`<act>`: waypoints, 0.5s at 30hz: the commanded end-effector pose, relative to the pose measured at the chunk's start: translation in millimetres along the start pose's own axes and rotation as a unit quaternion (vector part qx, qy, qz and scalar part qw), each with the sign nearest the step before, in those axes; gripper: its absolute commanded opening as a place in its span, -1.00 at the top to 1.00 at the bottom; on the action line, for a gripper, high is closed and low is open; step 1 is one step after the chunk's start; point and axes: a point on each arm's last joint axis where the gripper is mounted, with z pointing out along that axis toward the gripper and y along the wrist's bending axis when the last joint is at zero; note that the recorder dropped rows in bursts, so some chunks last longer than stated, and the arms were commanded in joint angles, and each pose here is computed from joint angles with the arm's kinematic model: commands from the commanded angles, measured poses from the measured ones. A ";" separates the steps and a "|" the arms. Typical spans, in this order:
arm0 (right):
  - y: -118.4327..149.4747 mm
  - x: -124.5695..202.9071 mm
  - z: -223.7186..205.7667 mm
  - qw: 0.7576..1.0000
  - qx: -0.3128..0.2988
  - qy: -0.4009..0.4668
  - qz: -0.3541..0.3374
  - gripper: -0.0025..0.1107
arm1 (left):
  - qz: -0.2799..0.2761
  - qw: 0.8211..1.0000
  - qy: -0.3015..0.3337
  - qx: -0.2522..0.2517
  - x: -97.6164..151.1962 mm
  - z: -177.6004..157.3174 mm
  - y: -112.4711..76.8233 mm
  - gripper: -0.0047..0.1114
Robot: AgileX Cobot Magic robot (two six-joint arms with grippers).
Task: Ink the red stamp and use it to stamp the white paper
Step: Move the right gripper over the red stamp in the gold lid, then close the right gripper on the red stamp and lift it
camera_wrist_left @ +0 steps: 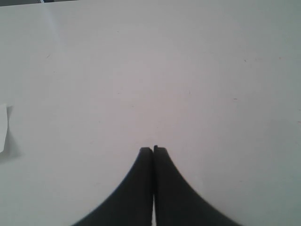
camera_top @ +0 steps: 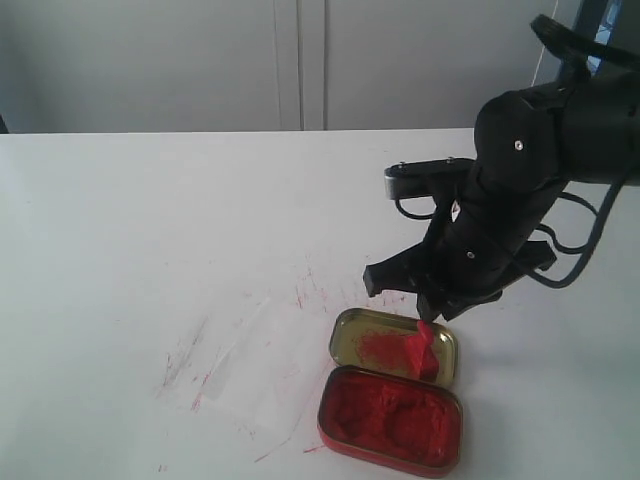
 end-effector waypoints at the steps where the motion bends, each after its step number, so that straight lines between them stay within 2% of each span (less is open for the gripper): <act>1: 1.3 -5.4 -0.9 1.000 -0.003 -0.022 0.004 0.52 | 0.000 1.000 0.002 -0.001 -0.8 0.0 0.2 0.92; 15: 0.3 -1.7 10.4 1.000 -0.003 -0.019 0.009 0.52 | 0.000 1.000 0.002 -0.001 -0.8 0.0 0.2 0.92</act>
